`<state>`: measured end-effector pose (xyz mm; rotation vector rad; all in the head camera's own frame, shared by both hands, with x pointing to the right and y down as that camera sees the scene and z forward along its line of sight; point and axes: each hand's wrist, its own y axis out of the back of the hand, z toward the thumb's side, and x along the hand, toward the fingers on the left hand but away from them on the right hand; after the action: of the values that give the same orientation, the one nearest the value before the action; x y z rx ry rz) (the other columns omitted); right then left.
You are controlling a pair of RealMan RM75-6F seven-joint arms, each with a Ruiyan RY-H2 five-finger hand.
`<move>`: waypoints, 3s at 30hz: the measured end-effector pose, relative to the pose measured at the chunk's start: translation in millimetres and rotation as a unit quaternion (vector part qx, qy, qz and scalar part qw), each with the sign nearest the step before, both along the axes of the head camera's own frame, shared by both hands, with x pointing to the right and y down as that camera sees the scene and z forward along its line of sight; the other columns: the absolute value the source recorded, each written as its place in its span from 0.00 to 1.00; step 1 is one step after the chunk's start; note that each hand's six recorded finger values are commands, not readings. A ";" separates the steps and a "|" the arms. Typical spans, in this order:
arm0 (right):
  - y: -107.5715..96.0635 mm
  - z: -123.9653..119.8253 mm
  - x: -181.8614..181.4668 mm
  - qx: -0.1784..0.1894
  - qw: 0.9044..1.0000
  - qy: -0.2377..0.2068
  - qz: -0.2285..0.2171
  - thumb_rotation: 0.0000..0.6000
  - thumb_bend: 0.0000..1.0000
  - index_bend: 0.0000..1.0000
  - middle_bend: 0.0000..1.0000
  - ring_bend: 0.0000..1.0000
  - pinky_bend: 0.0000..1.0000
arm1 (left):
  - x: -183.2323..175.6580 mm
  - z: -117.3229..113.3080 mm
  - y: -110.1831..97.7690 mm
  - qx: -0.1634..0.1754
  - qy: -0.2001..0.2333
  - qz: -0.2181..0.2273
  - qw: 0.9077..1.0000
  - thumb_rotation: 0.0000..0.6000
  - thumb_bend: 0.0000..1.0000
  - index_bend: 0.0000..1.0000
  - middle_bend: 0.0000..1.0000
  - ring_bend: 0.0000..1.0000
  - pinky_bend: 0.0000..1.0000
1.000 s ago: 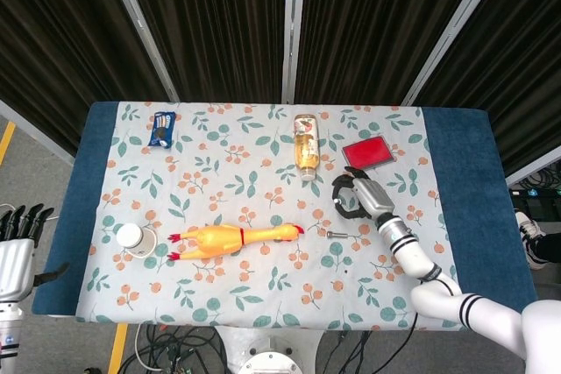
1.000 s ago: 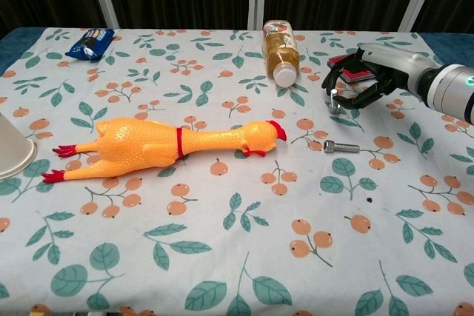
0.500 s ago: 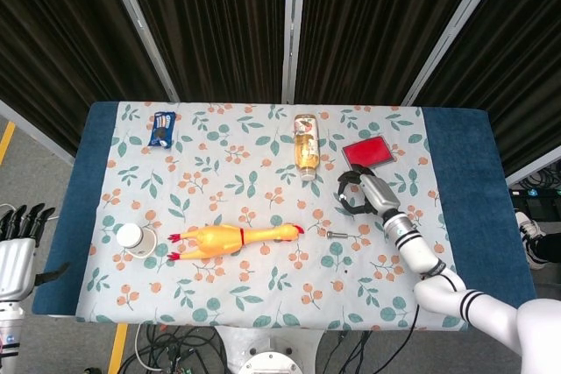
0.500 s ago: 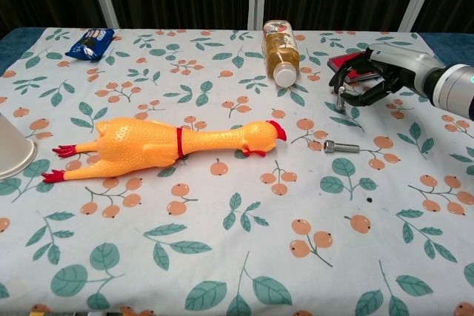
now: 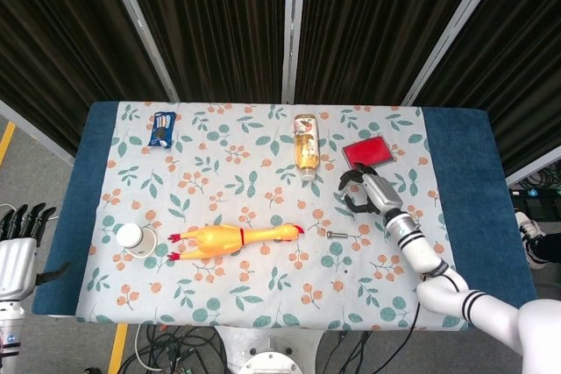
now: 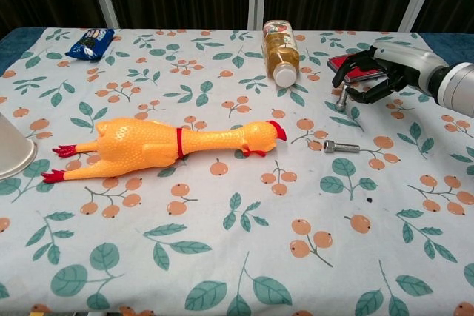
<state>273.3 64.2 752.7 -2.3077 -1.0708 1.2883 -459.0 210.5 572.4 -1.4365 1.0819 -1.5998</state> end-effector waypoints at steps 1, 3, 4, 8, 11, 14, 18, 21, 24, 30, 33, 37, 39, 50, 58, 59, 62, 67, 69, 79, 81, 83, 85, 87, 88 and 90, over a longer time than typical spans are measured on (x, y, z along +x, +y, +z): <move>-0.1 -0.5 -0.2 0.001 1.000 0.000 -0.001 1.00 0.41 0.40 0.26 0.03 0.00 | 0.0 -0.1 0.0 0.000 0.000 0.000 1.000 1.00 0.00 0.15 0.09 0.00 0.00; -0.3 -1.4 -0.5 0.002 1.000 -0.001 -0.001 1.00 0.41 0.38 0.25 0.03 0.00 | 0.0 -0.7 -0.3 0.001 -0.001 0.000 1.000 1.00 0.00 0.15 0.09 0.00 0.00; -0.7 -2.3 -0.3 0.003 1.000 -0.001 -0.001 1.00 0.41 0.37 0.25 0.03 0.00 | 0.3 -1.0 -0.5 0.001 -0.001 0.001 1.000 1.00 0.00 0.15 0.09 0.00 0.00; -1.9 -6.1 1.1 0.012 1.000 0.000 -0.004 1.00 0.42 0.32 0.24 0.02 0.00 | 1.1 -1.8 -1.3 0.002 -0.001 0.002 1.000 1.00 0.00 0.15 0.09 0.00 0.00; -2.7 -12.2 2.4 0.025 1.000 -0.001 -0.007 1.00 0.42 0.29 0.24 0.02 0.00 | 1.5 -2.3 -2.0 0.003 -0.001 0.003 1.000 1.00 0.00 0.15 0.09 0.00 0.00; -3.7 -23.6 3.6 0.046 0.999 -0.006 -0.011 1.00 0.42 0.28 0.24 0.02 0.00 | 2.0 -3.4 -2.8 0.006 -0.001 0.005 1.000 1.00 0.00 0.15 0.09 0.00 0.00; -3.3 -48.2 6.9 0.086 0.996 -0.008 -0.027 1.00 0.41 0.28 0.23 0.02 0.00 | 2.2 -3.9 -3.2 0.006 0.000 0.005 1.000 1.00 0.00 0.15 0.09 0.00 0.00; 3.0 -70.0 7.1 0.118 0.992 -0.001 -0.050 1.00 0.38 0.28 0.23 0.02 0.00 | 2.4 -3.5 -3.6 0.006 0.001 0.006 1.000 1.00 0.00 0.15 0.09 0.00 0.00; 14.8 -89.4 6.3 0.142 0.987 0.016 -0.077 1.00 0.35 0.28 0.24 0.03 0.05 | 2.5 -3.2 -3.7 0.007 0.002 0.006 1.000 1.00 0.00 0.15 0.09 0.00 0.00; 42.8 -112.9 6.5 0.165 0.976 0.074 -0.123 1.00 0.32 0.29 0.30 0.12 0.19 | 2.6 -4.6 -2.3 0.009 0.004 0.008 1.000 1.00 0.00 0.15 0.09 0.00 0.00; 54.8 -114.8 7.1 0.164 0.971 0.109 -0.138 1.00 0.32 0.32 0.33 0.15 0.24 | 2.2 -5.3 -0.9 0.011 0.006 0.007 1.000 1.00 0.00 0.15 0.09 0.00 0.00; 69.3 -104.7 7.9 0.137 0.969 0.145 -0.147 1.00 0.32 0.36 0.33 0.16 0.25 | 1.0 -6.2 2.0 0.012 0.007 0.006 1.000 1.00 0.00 0.15 0.09 0.00 0.00; 74.2 -97.9 6.7 0.124 0.968 0.156 -0.149 1.00 0.32 0.39 0.33 0.16 0.25 | 0.6 -6.2 3.1 0.012 0.008 0.005 1.000 1.00 0.00 0.15 0.09 0.00 0.00; 85.4 -57.5 -24.9 0.095 0.964 0.185 -0.166 1.00 0.30 0.45 0.30 0.16 0.24 | -1.8 -5.8 6.1 0.012 0.012 0.002 1.000 1.00 0.00 0.15 0.09 0.00 0.00; 87.6 -42.3 -38.6 0.095 0.956 0.211 -0.178 1.00 0.30 0.46 0.30 0.16 0.23 | -4.1 -4.3 7.7 0.010 0.014 0.000 1.000 1.00 0.00 0.15 0.09 0.00 0.00; 88.3 -40.9 -40.2 0.094 0.956 0.212 -0.178 1.00 0.30 0.46 0.30 0.16 0.22 | -4.0 -4.3 7.6 0.011 0.015 0.000 1.000 1.00 0.00 0.15 0.09 0.00 0.00; 89.2 -38.1 -43.4 0.096 0.954 0.219 -0.180 1.00 0.33 0.47 0.30 0.16 0.22 | -4.2 -4.3 7.7 0.012 0.016 0.000 1.000 1.00 0.00 0.15 0.09 0.00 0.00; 91.4 -34.3 -44.5 0.100 0.951 0.230 -0.182 1.00 0.33 0.49 0.31 0.16 0.22 | -5.9 -3.2 9.3 0.010 0.017 -0.003 1.000 1.00 0.00 0.15 0.09 0.00 0.00; 92.8 -33.4 -44.0 0.099 0.950 0.232 -0.183 1.00 0.33 0.50 0.31 0.16 0.21 | -6.3 -2.9 9.5 0.010 0.018 -0.003 1.000 1.00 0.00 0.15 0.09 0.00 0.00; 95.9 -30.7 -40.5 0.096 0.949 0.239 -0.184 1.00 0.30 0.50 0.31 0.16 0.18 | -6.2 -1.9 9.6 0.010 0.019 -0.002 1.000 1.00 0.00 0.15 0.09 0.00 0.00; 96.1 -30.3 -41.1 0.096 0.949 0.238 -0.183 1.00 0.27 0.50 0.31 0.16 0.17 | -6.3 -1.6 9.7 0.009 0.019 -0.002 1.000 1.00 0.00 0.15 0.09 0.00 0.00; 96.2 -30.0 -42.1 0.095 0.949 0.236 -0.183 1.00 0.26 0.50 0.31 0.16 0.17 | -6.5 -1.4 9.9 0.009 0.019 -0.003 1.000 1.00 0.00 0.15 0.09 0.00 0.00; 96.1 -30.2 -42.7 0.096 0.949 0.236 -0.184 1.00 0.26 0.50 0.31 0.16 0.17 | -6.8 -1.6 10.0 0.010 0.020 -0.004 1.000 1.00 0.00 0.15 0.09 0.00 0.00; 96.0 -30.1 -42.0 0.097 0.948 0.239 -0.185 1.00 0.26 0.51 0.31 0.16 0.17 | -7.0 -1.6 10.2 0.010 0.020 -0.004 1.000 1.00 0.00 0.15 0.09 0.00 0.00; 96.0 -30.0 -41.5 0.097 0.947 0.242 -0.186 1.00 0.27 0.51 0.31 0.16 0.16 | -7.1 -1.5 10.3 0.010 0.020 -0.004 1.000 1.00 0.00 0.15 0.09 0.00 0.00; 96.0 -29.8 -40.6 0.097 0.947 0.244 -0.186 1.00 0.29 0.52 0.31 0.16 0.16 | -7.1 -1.2 10.4 0.009 0.020 -0.004 1.000 1.00 0.00 0.15 0.09 0.00 0.00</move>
<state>232.7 160.2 722.9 -1.7908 -0.5358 1.4136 -466.0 220.8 571.2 -1.4593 1.1232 -1.5682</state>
